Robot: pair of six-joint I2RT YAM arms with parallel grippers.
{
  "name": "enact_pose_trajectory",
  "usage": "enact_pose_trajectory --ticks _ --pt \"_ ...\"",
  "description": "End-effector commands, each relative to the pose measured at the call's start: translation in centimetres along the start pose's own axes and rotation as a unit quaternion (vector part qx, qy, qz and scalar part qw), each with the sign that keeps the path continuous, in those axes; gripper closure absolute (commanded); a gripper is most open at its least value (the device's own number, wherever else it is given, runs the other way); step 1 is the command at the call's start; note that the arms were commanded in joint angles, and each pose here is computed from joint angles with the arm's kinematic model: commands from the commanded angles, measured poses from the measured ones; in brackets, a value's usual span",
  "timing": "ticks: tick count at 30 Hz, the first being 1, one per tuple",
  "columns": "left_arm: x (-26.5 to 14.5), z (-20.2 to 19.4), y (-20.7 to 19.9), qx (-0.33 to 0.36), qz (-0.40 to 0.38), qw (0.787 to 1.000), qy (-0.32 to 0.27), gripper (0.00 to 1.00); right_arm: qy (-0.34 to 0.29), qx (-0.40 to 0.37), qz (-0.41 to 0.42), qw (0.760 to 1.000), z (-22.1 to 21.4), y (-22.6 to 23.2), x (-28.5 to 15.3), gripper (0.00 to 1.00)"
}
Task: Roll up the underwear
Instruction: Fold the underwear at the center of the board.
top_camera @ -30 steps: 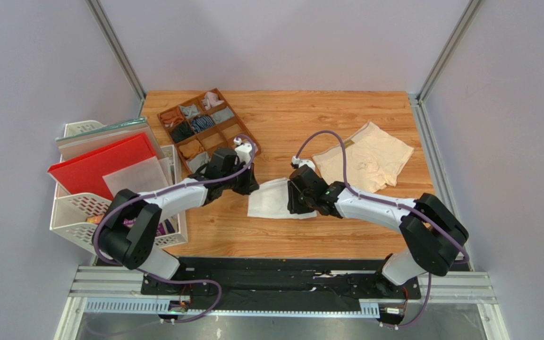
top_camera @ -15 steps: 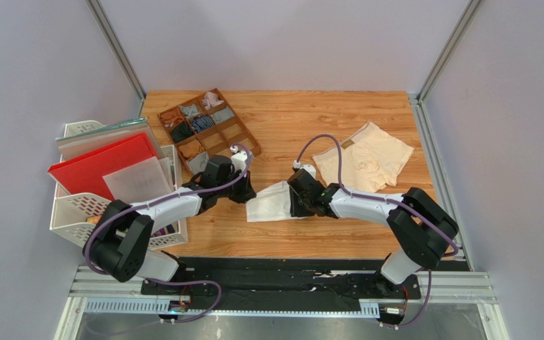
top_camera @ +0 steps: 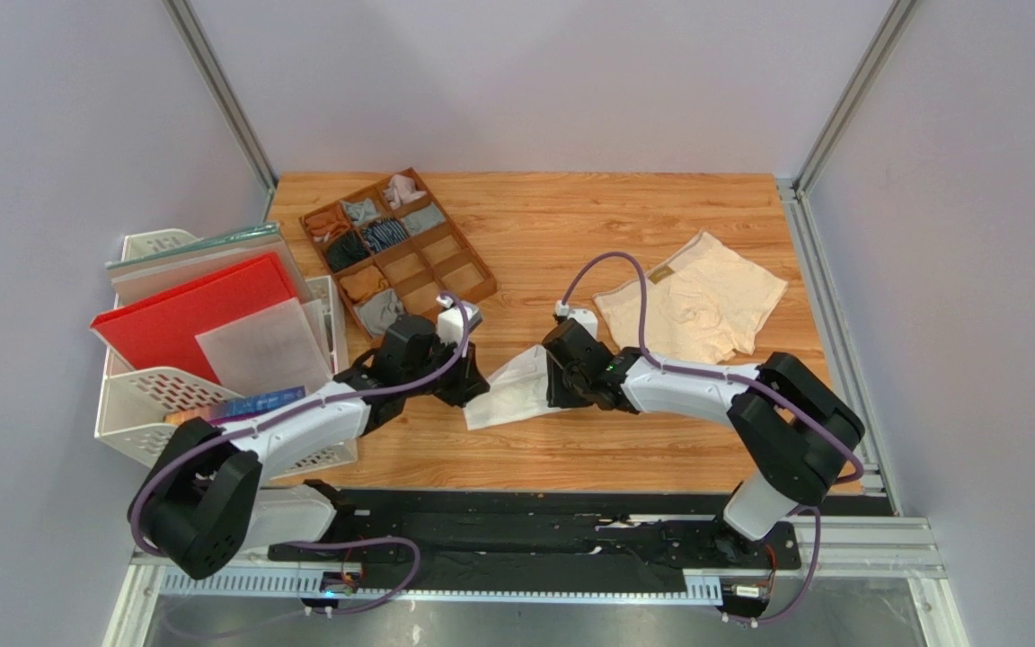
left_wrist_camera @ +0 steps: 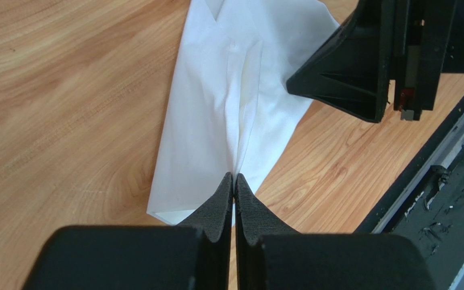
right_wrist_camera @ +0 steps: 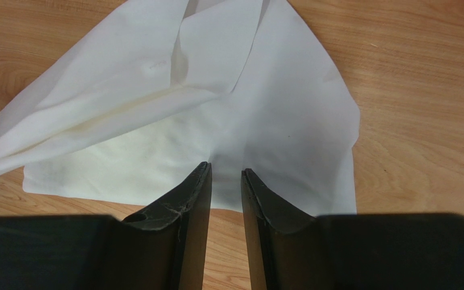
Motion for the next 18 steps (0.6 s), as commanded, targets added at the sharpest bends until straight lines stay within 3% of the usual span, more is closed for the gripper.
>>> enact_pose_trajectory --ticks 1,18 --pt "-0.5 0.1 -0.6 0.010 -0.006 1.000 -0.015 1.00 0.016 0.001 -0.029 0.999 -0.9 -1.0 1.0 0.69" --pt "-1.6 -2.5 -0.9 -0.012 0.002 1.000 -0.006 1.00 0.013 0.002 -0.041 0.999 -0.7 -1.4 1.4 0.69"
Point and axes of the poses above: each gripper's point midway between its finger pads, its own x axis out along the fingers, its own y axis along the line the jaws close on, z = x × y, the point moved 3 cm from there along -x, back along the fingers, and after that the axes turned 4 degrees about -x, right-handed, at the moved point
